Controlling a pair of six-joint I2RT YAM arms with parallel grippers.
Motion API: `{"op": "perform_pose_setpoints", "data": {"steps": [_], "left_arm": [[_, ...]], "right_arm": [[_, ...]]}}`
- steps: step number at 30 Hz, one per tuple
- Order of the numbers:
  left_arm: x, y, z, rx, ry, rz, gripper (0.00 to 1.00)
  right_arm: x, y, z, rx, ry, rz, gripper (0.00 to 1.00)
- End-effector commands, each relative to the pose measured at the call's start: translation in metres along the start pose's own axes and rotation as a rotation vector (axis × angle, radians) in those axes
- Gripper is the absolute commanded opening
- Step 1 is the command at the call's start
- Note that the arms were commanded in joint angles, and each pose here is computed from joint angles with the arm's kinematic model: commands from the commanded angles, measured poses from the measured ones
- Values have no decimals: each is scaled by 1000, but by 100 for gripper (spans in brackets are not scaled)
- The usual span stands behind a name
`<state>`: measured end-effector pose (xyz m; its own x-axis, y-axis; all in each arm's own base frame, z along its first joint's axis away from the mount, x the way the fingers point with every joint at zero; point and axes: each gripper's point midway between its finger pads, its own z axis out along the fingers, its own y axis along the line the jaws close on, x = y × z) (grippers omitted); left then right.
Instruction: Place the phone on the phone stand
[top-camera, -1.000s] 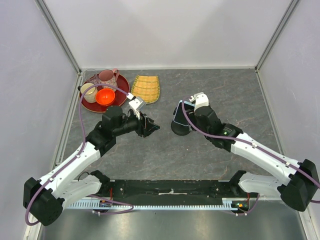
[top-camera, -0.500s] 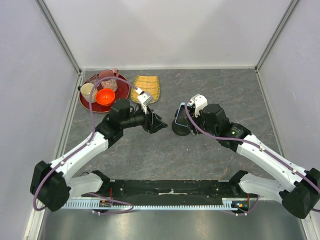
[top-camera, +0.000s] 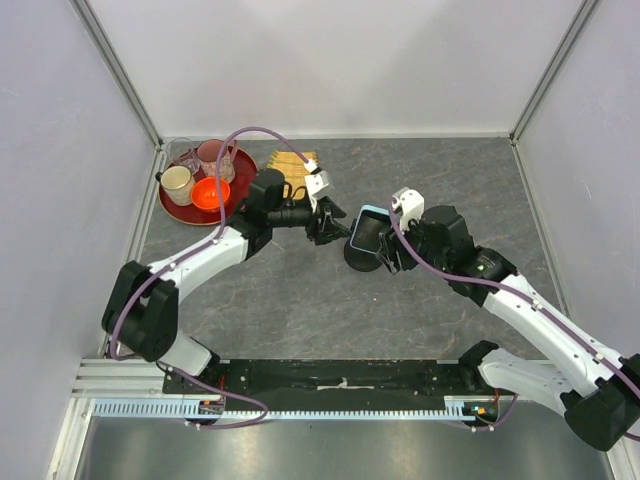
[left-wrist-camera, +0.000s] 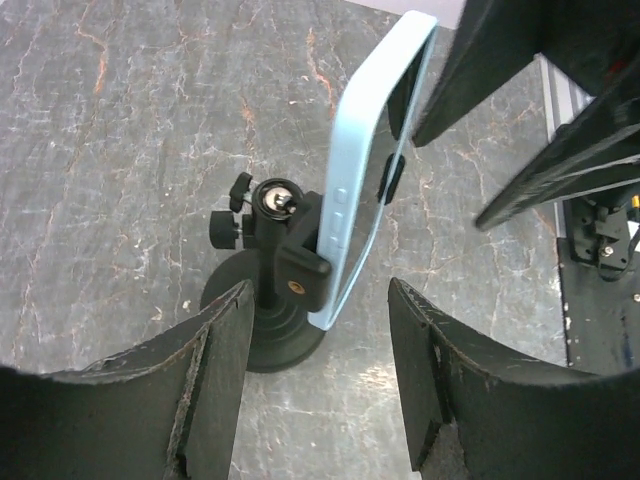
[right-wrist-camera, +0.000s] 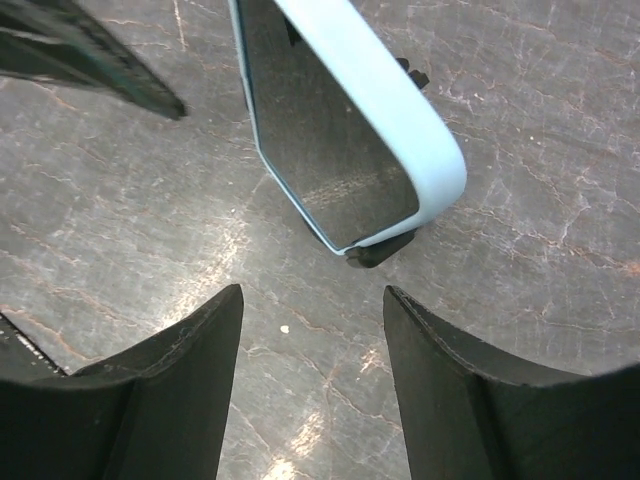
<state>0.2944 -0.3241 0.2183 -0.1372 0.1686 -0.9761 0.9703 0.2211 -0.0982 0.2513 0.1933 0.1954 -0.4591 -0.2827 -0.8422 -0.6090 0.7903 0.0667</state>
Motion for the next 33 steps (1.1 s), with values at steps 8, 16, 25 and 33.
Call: {"op": "perform_pose_setpoints", "data": {"steps": [8,16,25,33], "left_arm": [[-9,1,26,247,-48,168,57],[-1,1,31,288,-32,146,42],[19,-1,28,269,19,106,45],[26,-2,30,240,34,89,48]], "right_arm": [[-1,-1,-5,10,-15,39,63],[-1,-11,7,29,16,81,61],[-19,-23,9,41,-64,150,62],[-27,-24,14,31,-77,140,62]]}}
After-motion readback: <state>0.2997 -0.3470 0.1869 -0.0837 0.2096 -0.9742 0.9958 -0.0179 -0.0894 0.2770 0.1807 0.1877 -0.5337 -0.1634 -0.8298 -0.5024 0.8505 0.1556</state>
